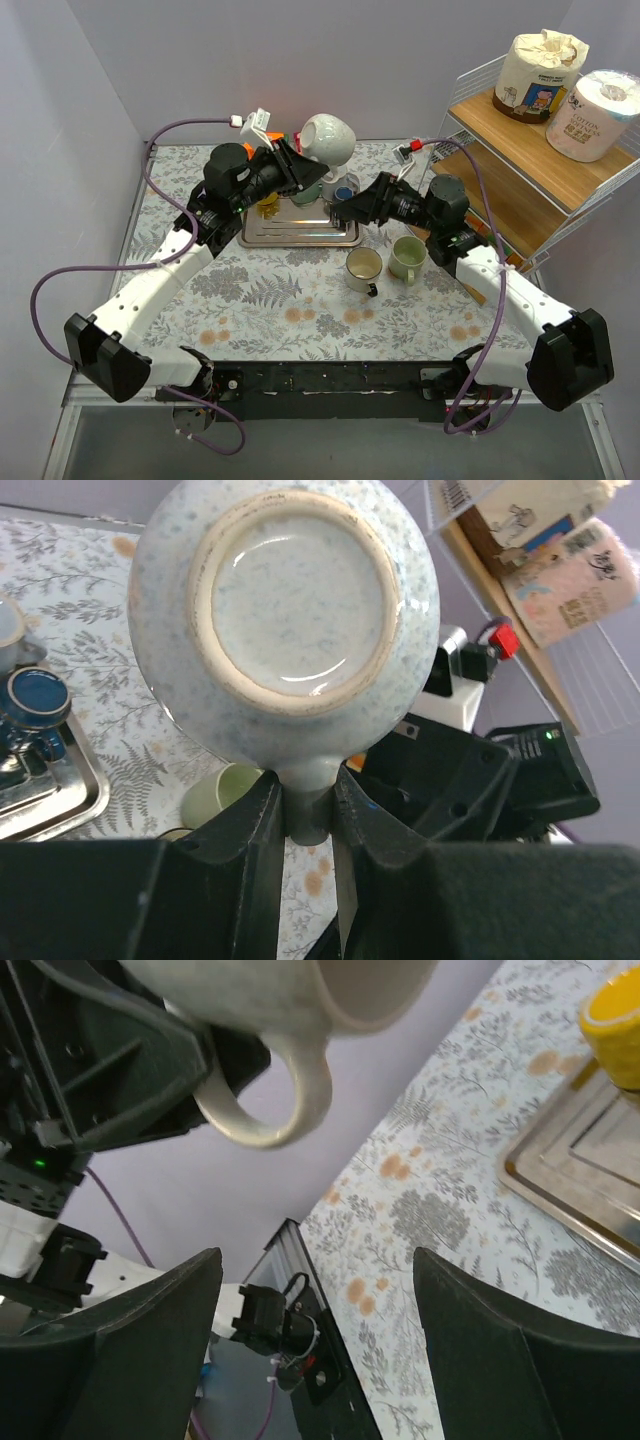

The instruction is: Turn the mug right side up

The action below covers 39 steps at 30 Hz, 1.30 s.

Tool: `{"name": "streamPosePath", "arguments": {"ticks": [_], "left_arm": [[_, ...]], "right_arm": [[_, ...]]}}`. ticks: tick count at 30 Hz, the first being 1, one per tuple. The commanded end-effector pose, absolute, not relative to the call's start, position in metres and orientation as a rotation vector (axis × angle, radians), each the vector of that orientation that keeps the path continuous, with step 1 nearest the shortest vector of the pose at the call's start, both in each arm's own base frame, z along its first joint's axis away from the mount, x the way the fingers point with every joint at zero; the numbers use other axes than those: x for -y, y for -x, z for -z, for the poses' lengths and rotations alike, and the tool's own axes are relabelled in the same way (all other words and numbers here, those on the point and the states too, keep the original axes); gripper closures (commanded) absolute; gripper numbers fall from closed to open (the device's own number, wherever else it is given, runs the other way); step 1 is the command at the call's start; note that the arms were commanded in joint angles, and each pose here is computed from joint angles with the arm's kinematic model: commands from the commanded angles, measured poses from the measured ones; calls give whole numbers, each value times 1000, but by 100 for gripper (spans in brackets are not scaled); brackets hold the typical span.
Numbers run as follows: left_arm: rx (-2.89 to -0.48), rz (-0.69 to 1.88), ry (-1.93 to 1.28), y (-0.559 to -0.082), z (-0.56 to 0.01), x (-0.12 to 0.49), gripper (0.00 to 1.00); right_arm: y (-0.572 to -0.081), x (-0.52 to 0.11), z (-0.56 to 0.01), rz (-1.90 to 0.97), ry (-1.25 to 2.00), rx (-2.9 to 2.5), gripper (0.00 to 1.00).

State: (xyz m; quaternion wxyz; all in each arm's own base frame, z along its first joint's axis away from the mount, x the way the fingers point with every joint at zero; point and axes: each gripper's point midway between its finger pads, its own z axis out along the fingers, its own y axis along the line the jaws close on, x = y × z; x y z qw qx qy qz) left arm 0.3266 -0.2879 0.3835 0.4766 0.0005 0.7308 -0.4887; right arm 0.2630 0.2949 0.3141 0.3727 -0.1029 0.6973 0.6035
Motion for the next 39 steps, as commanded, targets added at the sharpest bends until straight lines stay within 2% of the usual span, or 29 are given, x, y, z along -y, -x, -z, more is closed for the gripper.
{"name": "streamPosePath", "arguments": {"ticks": [1,6,17,21,29,32,33,35,36,39], "left_arm": [[-1456,1355,-140,-280,-478,278,100],[-1411,1392,-205,-262,-492,277,100],[-1354,1465,-277,-244,-505,280,100],[-1361,1473,-284,-244,-502,282,100],[-1378,1485,-298,-244,-493,285,100],[-1383,1485,-293,-246,-490,285,100],[-1387,1487,-294,-246,-489,286,100],[-1393,1484,-289,-248,-486,286,100],[-1396,1483,-293,-248,-484,287,100],[-1407,1480,-286,-249,-480,287,100]], "right_arm": [[-252,-301,-395,-1680,399,-1486,16],[-241,-300,-435,-1768,444,-1317,16],[-247,-301,-458,-1827,419,-1217,21],[-246,-300,-460,-1850,413,-1203,36],[-242,-299,-462,-1912,392,-1181,49],[-244,-300,-462,-1928,385,-1197,62],[-246,-302,-462,-1936,381,-1211,73],[-247,-305,-459,-1940,385,-1241,86],[-247,-305,-459,-1939,381,-1246,97],[-248,-305,-458,-1932,373,-1257,99]]}}
